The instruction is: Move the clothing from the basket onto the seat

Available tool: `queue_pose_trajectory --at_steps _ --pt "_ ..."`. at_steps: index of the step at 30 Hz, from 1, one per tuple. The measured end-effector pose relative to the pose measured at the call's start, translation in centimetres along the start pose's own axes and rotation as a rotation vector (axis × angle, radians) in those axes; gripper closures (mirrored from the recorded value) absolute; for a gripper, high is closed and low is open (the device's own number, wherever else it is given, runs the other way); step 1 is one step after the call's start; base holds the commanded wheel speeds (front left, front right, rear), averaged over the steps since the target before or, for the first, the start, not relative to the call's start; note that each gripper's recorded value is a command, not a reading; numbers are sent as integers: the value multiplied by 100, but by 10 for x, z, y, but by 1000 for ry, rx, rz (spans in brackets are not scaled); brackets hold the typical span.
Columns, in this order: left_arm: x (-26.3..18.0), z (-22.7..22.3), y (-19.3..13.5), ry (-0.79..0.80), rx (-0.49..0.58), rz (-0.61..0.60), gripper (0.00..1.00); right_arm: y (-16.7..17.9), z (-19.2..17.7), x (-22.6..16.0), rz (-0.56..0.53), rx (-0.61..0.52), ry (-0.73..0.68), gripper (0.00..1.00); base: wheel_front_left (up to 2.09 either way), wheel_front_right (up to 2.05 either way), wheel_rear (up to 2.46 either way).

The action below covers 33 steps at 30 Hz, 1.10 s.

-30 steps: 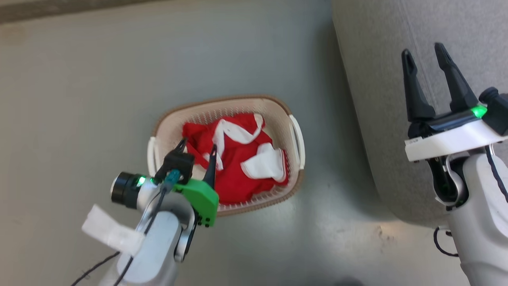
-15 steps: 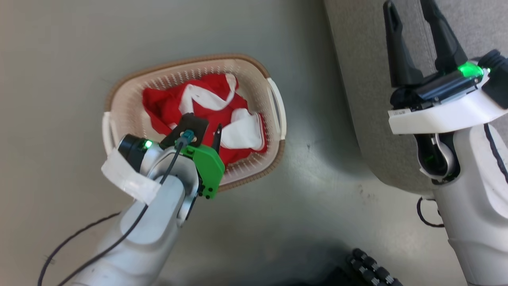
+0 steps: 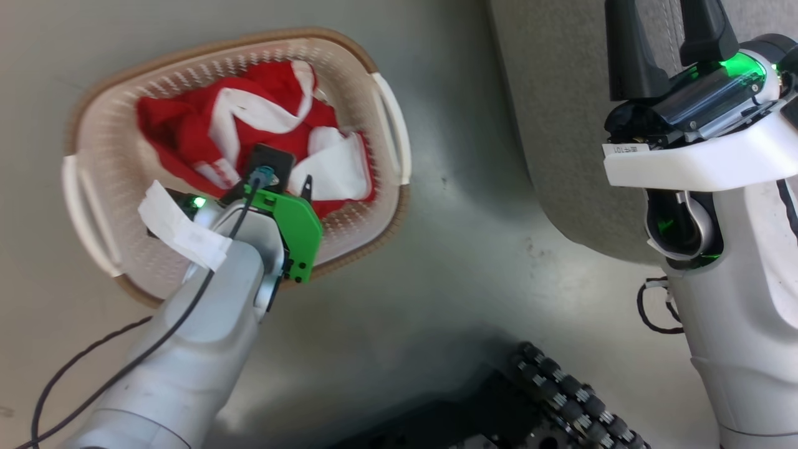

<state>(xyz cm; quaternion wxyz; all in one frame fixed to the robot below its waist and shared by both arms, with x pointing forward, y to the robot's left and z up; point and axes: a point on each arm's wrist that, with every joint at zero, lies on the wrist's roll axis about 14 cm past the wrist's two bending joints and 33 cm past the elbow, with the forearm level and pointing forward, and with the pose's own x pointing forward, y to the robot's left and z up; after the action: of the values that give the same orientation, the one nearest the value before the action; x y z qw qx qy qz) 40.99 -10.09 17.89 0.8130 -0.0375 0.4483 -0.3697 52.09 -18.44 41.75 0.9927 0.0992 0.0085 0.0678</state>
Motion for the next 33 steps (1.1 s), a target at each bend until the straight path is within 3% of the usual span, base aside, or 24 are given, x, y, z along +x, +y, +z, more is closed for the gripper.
queue_pose_trajectory --at_steps 15,33 --pt "42 -44 12 126 -84 24 0 -32 -14 -11 -90 -41 45 0 0 0 0" --pt "43 -74 50 227 -136 145 0 -28 -18 -8 -77 -32 43 0 0 0 0"
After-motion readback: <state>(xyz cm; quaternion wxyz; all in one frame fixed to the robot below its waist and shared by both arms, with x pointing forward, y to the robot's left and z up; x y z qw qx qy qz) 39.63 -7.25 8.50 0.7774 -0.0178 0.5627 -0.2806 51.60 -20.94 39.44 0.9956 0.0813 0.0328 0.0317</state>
